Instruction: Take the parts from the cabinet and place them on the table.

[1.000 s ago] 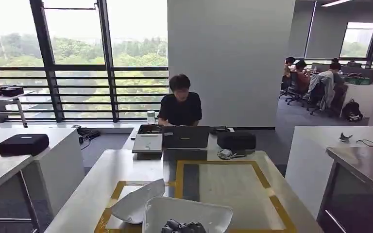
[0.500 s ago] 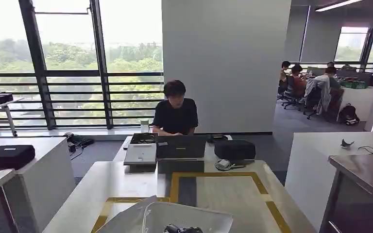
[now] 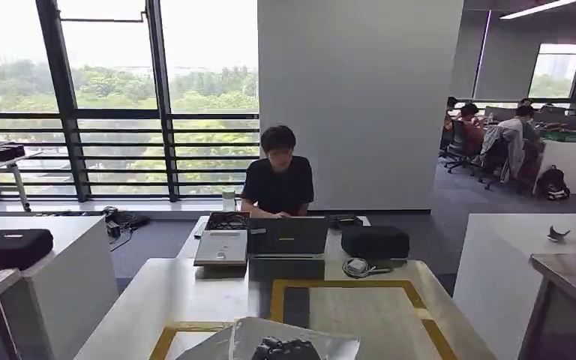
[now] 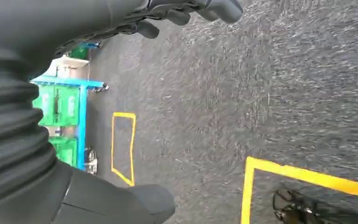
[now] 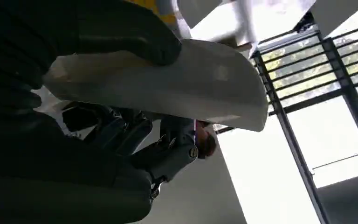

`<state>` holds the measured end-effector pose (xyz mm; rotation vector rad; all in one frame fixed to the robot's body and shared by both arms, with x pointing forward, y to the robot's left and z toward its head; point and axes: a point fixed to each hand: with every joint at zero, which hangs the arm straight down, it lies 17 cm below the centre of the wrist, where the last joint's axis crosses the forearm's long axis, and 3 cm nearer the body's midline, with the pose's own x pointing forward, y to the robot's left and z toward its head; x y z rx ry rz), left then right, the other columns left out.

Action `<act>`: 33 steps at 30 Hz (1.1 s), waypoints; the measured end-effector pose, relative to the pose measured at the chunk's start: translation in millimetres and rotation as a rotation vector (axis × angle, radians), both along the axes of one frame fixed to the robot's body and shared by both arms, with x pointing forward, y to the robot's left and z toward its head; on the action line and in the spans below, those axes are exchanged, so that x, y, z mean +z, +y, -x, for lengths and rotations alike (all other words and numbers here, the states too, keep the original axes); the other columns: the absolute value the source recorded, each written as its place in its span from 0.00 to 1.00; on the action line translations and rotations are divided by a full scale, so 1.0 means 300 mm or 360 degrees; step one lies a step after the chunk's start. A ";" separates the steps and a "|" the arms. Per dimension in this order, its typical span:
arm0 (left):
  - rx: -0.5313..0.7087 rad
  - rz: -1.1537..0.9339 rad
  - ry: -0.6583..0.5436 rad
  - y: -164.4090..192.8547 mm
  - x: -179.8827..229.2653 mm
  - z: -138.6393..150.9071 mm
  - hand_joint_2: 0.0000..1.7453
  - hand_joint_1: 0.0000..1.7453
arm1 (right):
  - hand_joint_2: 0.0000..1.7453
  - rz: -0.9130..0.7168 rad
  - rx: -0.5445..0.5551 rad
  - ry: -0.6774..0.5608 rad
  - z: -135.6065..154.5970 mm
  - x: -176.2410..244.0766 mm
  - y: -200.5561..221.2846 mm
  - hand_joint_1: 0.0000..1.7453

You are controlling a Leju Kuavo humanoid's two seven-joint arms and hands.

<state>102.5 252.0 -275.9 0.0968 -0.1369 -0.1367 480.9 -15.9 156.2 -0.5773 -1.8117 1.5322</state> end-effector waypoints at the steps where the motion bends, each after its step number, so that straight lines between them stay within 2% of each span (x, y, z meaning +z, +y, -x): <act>1: -0.0008 0.0000 -0.0005 0.000 0.001 -0.006 1.00 0.00 | 1.00 0.0014 -0.0029 0.0028 -0.044 -0.005 -0.018 1.00; 5: -0.0037 0.0019 -0.0040 -0.015 0.012 -0.060 1.00 0.00 | 1.00 0.0125 -0.0202 0.0161 -0.215 -0.053 -0.119 1.00; 8: -0.0032 0.0019 -0.0048 -0.013 0.013 -0.066 1.00 0.00 | 1.00 0.0216 -0.0319 0.0271 -0.269 -0.129 -0.201 1.00; 13: -0.0011 0.0023 -0.0071 -0.010 0.014 -0.073 1.00 0.00 | 1.00 0.0320 -0.0428 0.0390 -0.294 -0.214 -0.282 1.00; 22: -0.0007 0.0019 -0.0047 -0.012 0.009 -0.049 1.00 0.00 | 1.00 0.0416 -0.0469 0.0486 -0.275 -0.308 -0.335 1.00; 23: -0.0006 0.0017 -0.0041 -0.011 0.009 -0.046 1.00 0.00 | 0.00 0.0427 -0.0465 0.0493 -0.271 -0.314 -0.335 0.00; 33: -0.0001 -0.0001 -0.0026 -0.001 0.006 -0.036 1.00 0.00 | 0.00 0.0442 -0.0420 0.0515 -0.249 -0.343 -0.320 0.00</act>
